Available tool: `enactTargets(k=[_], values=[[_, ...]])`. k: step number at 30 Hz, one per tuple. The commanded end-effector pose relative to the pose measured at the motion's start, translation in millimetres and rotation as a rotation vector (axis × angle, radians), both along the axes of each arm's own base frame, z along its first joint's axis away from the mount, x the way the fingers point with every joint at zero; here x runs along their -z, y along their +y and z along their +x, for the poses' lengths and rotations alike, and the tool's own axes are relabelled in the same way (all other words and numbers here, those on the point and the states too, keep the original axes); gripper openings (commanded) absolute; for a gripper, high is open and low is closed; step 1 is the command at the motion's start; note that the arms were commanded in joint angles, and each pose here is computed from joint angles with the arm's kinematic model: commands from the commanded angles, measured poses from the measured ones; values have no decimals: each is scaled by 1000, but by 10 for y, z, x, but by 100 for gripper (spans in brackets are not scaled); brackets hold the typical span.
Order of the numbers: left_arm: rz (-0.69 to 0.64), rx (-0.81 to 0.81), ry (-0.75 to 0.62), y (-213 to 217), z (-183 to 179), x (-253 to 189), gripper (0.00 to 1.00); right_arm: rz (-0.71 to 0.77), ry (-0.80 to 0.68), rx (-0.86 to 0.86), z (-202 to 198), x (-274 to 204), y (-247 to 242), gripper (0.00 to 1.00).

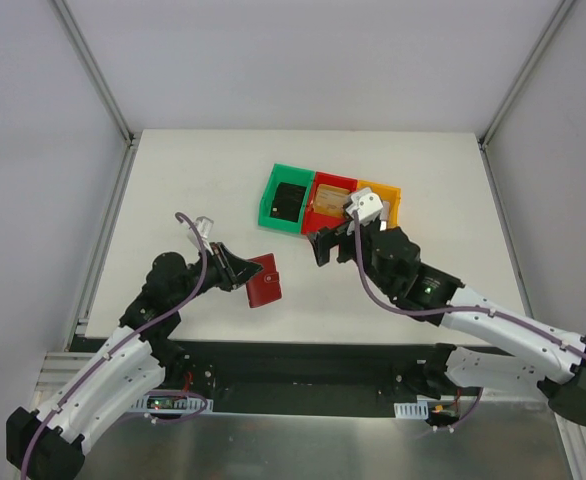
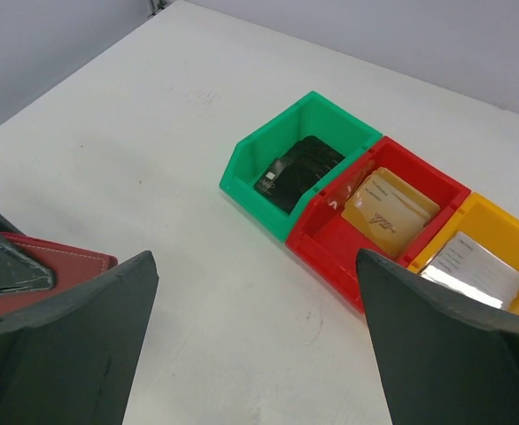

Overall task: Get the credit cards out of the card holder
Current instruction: Open the card holder.

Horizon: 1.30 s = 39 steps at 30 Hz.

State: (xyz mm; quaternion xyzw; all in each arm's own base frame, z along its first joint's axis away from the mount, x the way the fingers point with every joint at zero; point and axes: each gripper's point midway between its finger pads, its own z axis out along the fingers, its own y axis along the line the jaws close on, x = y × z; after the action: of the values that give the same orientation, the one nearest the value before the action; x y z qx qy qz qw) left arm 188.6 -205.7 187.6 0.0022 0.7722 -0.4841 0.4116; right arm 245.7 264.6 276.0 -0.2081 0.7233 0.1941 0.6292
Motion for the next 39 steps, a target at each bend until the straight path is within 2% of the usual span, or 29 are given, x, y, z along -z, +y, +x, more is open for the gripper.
enactTargets(k=[1, 3, 5, 11, 17, 20, 32, 39], values=[[-87, 8, -72, -54, 36, -368, 0, 18, 122, -92, -116, -92, 132, 96], [-94, 6, -58, -63, 44, -356, 0, -102, 204, -63, -116, 27, 191, 99], [-96, 8, -46, -72, 48, -354, 0, -201, 182, -62, -187, 64, 295, 96], [-75, -10, 33, -91, 109, -223, 0, -330, 222, -92, -331, 282, 553, 88], [-79, -33, 50, -79, 141, -225, 0, -360, 299, -127, -436, 472, 739, 66], [-90, -51, 40, -60, 158, -282, 0, -368, 318, -149, -513, 540, 813, 60], [-108, -81, 30, -39, 206, -433, 0, -401, 320, -175, -704, 537, 1033, 58], [-105, -111, 61, -6, 222, -405, 0, -414, 323, -138, -654, 553, 1059, 52]])
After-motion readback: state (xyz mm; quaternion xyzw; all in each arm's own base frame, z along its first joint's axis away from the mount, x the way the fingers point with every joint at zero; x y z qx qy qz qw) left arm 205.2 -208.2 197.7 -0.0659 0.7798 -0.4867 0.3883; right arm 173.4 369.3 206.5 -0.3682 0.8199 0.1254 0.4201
